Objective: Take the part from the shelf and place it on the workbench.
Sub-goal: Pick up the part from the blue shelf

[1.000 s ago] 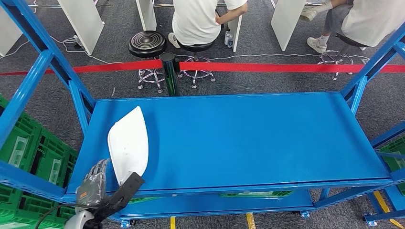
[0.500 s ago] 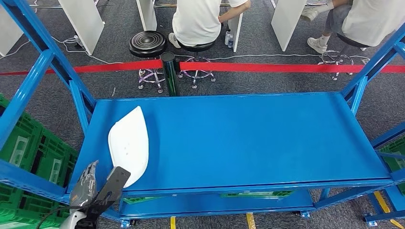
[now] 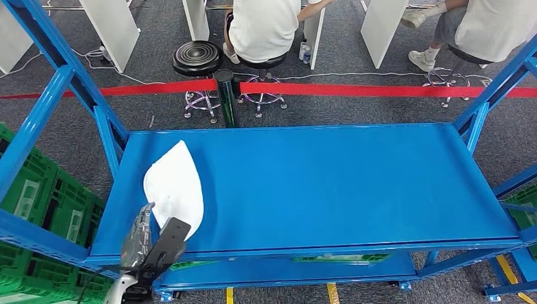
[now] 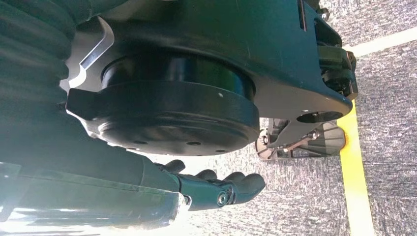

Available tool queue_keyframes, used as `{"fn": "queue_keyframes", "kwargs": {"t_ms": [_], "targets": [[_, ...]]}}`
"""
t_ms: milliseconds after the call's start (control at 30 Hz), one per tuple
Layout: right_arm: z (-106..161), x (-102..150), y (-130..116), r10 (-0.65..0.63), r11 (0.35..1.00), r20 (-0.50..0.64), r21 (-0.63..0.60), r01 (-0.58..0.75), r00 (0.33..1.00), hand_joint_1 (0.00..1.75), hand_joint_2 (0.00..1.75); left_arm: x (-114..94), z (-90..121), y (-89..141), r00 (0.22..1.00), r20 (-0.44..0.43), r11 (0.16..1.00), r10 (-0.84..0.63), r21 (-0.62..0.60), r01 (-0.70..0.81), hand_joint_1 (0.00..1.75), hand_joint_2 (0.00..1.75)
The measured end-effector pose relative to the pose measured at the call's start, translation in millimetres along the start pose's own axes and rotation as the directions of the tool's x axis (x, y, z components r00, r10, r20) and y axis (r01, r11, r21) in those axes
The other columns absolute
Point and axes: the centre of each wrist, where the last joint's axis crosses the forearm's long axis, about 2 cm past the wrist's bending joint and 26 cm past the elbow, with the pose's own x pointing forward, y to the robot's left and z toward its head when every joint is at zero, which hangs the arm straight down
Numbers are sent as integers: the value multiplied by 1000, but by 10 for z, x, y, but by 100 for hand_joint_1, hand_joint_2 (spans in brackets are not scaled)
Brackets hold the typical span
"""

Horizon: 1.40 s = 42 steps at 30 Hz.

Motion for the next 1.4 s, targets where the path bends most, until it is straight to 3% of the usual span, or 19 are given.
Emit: {"fn": "queue_keyframes", "kwargs": {"t_ms": [367, 500, 533, 767, 967, 1400], "targets": [[0, 10, 5, 26, 1000, 0, 4, -26, 1000, 0, 175, 11, 74, -308, 998, 57, 994, -18, -110, 25, 2, 175], [2, 12, 13, 42, 999, 0, 8, -42, 999, 0, 175, -1, 67, -368, 999, 33, 990, -28, -139, 32, 169, 175], [2, 12, 15, 45, 999, 0, 9, -45, 999, 0, 175, -7, 58, -383, 999, 20, 988, -34, -148, 36, 175, 175], [3, 12, 17, 47, 999, 1, 9, -47, 999, 0, 175, -43, -6, -407, 1000, -16, 993, -27, -114, 25, 175, 175], [3, 10, 15, 49, 999, 1, 6, -49, 999, 0, 175, -104, 24, -437, 998, 26, 997, -58, -49, 59, 175, 175], [3, 9, 15, 51, 999, 1, 6, -51, 999, 0, 175, -132, 38, -472, 997, 21, 996, -71, -47, 72, 175, 175]]}}
